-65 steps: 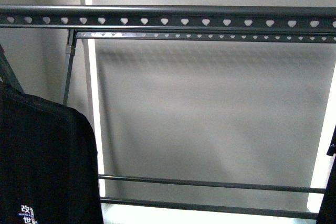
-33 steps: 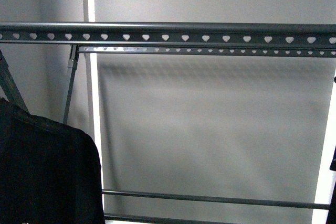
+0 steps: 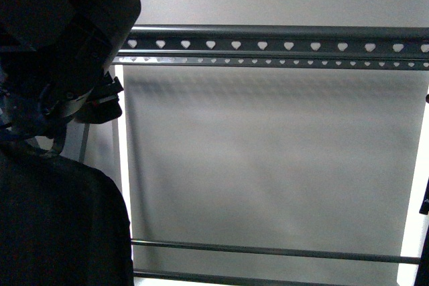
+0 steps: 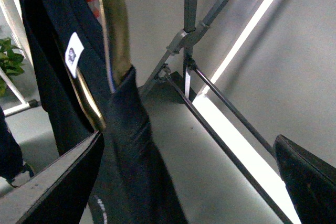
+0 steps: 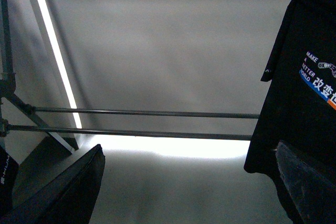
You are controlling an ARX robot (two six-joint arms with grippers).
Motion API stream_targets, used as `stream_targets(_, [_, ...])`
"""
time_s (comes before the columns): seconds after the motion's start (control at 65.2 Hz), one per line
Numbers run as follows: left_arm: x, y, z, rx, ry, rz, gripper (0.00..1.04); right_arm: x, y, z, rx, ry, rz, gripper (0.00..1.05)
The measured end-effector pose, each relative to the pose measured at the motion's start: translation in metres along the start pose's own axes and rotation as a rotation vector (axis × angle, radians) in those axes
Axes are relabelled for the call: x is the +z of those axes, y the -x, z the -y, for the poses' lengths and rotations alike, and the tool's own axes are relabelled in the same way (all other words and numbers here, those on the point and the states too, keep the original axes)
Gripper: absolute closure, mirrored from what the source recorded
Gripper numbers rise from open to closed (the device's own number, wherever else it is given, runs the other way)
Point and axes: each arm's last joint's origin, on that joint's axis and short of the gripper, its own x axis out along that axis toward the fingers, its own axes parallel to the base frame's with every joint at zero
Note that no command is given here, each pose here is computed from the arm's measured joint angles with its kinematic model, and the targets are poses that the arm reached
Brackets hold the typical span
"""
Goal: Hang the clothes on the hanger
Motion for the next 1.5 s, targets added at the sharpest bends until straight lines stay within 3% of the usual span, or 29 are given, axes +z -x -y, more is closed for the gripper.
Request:
stream_targets(0.199, [-0.017,-0.026,0.019,0.012,-0.019,-0.055,0.07,0.000,0.000,0.000,0.000,0.000,0.000,0.07])
stream_targets(0.353, [-0.037,-0.040,0.017,0.040,-0.059,-0.105,0.08,0.000,0.000,0.000,0.000,0.000,0.000,0.07])
stream_targets(0.812, [-0.036,-0.049,0.015,-0.051,-0.030,-0.123,0.84,0.000,0.000,0.000,0.000,0.000,0.000,0.07])
stream_targets(0.904, [-0.038,-0.045,0.006,-0.152,-0.013,-0.168,1.00,0.000,0.000,0.000,0.000,0.000,0.000,0.07])
stream_targets(1.196, [-0.026,0.021,-0.050,-0.517,-0.104,-0.216,1.00,0.000,0.000,0.000,0.000,0.000,0.000,0.07])
stream_targets(1.318, [-0.021,0.068,-0.080,-0.868,-0.221,-0.190,1.00,0.000,0.000,0.000,0.000,0.000,0.000,0.07])
stream_targets(1.502, [-0.010,0.090,-0.101,-1.341,-0.437,-0.194,1.00,0.000,0.000,0.000,0.000,0.000,0.000,0.07])
